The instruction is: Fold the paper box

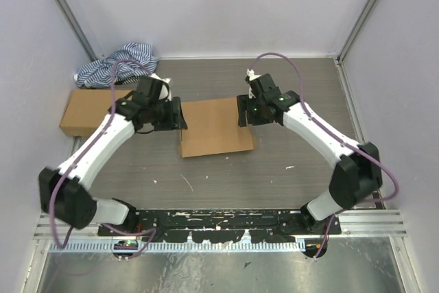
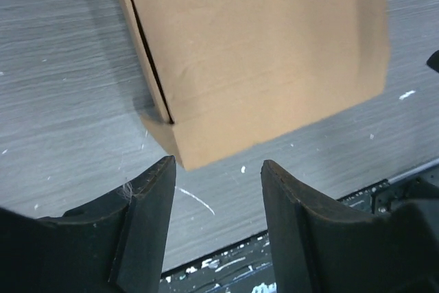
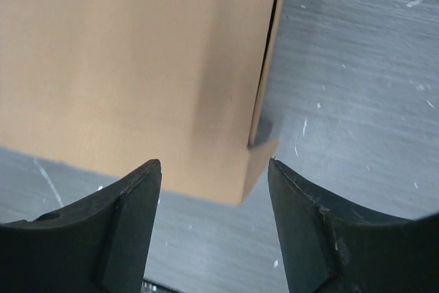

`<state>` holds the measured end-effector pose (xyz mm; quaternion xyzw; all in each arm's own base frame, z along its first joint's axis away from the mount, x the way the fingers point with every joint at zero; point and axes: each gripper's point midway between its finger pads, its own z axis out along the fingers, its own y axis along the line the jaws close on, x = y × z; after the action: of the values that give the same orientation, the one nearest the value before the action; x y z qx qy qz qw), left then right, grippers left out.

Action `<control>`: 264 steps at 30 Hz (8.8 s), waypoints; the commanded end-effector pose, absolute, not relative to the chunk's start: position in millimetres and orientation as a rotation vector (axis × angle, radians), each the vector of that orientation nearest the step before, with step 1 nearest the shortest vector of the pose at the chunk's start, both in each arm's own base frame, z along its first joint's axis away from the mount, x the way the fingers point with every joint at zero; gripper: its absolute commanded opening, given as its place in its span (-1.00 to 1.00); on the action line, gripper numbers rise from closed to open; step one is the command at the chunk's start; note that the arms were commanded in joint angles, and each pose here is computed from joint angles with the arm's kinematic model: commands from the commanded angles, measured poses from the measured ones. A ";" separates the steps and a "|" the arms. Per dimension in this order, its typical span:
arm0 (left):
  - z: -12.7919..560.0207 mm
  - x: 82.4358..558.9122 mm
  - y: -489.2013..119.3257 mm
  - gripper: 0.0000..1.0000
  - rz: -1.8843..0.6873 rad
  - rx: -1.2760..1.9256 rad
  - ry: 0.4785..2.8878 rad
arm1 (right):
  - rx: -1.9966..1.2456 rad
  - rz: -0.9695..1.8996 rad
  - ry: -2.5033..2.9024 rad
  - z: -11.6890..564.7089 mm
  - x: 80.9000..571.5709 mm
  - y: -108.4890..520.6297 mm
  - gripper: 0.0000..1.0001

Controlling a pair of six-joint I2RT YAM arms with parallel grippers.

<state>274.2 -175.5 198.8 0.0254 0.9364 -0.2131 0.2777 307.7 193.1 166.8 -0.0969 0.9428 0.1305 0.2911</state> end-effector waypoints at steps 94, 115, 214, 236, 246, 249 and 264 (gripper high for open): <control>76.4 328.0 -170.5 0.32 -0.362 0.029 2.514 | -0.155 0.468 2.440 90.7 349.0 219.0 0.48; 75.2 322.1 -184.6 0.40 -0.481 0.065 2.474 | -0.233 0.613 2.431 91.6 338.2 237.1 0.56; 101.6 291.0 -187.5 0.22 -0.528 0.106 2.619 | -0.277 0.646 2.504 131.1 306.1 236.6 0.36; 111.9 281.5 -191.2 0.23 -0.568 0.142 2.666 | -0.289 0.684 2.489 143.4 306.1 241.9 0.36; 103.6 279.5 -189.8 0.22 -0.555 0.147 2.695 | -0.294 0.699 2.504 137.4 303.1 243.3 0.36; 105.0 279.8 -190.7 0.22 -0.560 0.147 2.691 | -0.298 0.707 2.497 140.1 302.6 244.0 0.36; 89.9 281.9 -194.2 0.22 -0.571 0.143 2.711 | -0.300 0.629 2.542 109.1 308.4 237.8 0.35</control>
<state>275.9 -182.2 86.6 0.0418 0.9672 -0.1780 0.1763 299.8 228.8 104.9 -0.0995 0.9432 0.2183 0.2297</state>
